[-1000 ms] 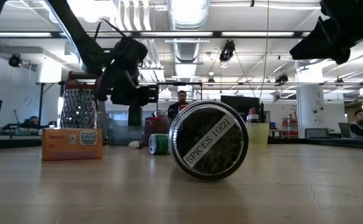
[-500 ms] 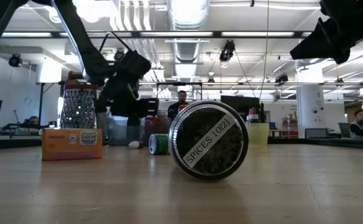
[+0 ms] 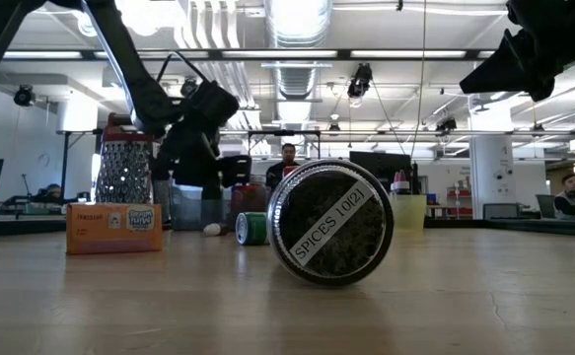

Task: Pick & Place Kitchen Items
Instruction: Put the green seasoning bottle into the black bin, then put the black food coloring bottle into the light yellow bin

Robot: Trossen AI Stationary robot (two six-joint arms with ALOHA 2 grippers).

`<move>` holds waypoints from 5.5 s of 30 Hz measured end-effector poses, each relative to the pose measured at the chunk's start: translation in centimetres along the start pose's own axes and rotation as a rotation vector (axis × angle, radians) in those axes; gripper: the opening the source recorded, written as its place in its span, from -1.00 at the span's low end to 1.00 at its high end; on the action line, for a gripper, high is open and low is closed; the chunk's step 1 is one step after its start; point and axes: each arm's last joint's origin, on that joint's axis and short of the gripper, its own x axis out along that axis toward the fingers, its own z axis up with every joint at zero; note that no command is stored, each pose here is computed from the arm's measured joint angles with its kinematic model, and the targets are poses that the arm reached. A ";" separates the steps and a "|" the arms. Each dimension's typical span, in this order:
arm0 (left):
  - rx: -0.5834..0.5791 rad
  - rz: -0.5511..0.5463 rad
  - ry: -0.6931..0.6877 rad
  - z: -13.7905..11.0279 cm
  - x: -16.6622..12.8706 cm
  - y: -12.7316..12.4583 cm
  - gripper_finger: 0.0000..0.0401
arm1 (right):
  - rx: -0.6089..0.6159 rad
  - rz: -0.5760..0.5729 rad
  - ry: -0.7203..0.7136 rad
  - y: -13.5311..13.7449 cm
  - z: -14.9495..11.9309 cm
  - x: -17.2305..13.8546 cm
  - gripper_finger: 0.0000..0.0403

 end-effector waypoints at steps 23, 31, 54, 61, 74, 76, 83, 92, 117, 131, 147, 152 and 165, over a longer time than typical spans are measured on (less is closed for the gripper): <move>-0.078 -0.290 -0.128 9.0 -4.9 1.2 0.46 | -0.044 0.001 0.000 0.0 0.0 0.0 -0.45; -0.053 -0.614 -0.133 13.2 -9.4 2.7 0.45 | -0.043 0.002 0.001 0.0 0.0 0.0 -0.34; 0.291 -0.772 0.152 9.9 -20.3 2.6 0.36 | -0.019 0.009 -0.016 0.1 0.2 0.0 -0.25; 0.244 -0.677 0.391 7.4 -19.7 2.1 0.36 | -0.007 0.014 -0.024 0.2 0.3 0.0 -0.39; 0.314 -0.554 0.535 3.5 -17.6 -1.5 0.36 | -0.008 0.013 -0.023 0.2 0.3 0.0 -0.59; 0.320 -0.539 0.584 3.5 -16.9 -2.3 0.36 | -0.008 0.013 -0.023 0.2 0.3 0.0 -0.62; 0.382 -0.372 0.792 3.4 -14.2 -4.6 0.36 | -0.007 0.013 -0.022 0.2 0.3 0.0 -0.66; 0.386 -0.337 0.903 2.6 -11.4 -6.7 0.36 | -0.013 0.012 -0.019 0.2 0.3 0.0 -0.55; 0.377 -0.266 1.002 0.6 -7.5 -6.0 0.23 | -0.014 0.012 -0.017 0.2 0.2 0.0 -0.36; 0.359 -0.286 1.007 -1.0 -7.0 -5.3 0.09 | -0.018 0.012 -0.018 0.2 0.2 0.0 -0.60; 0.369 -0.341 1.002 -1.0 -6.9 -5.6 -0.25 | -0.034 0.011 -0.019 0.2 0.2 0.0 -0.73; 0.380 -0.339 1.008 -1.0 -6.9 -5.5 -0.38 | -0.034 0.011 -0.018 0.2 0.2 0.0 -0.66; 0.417 -0.392 0.976 -0.2 -7.8 -5.6 -0.53 | -0.032 0.012 -0.019 0.2 0.2 0.0 -0.48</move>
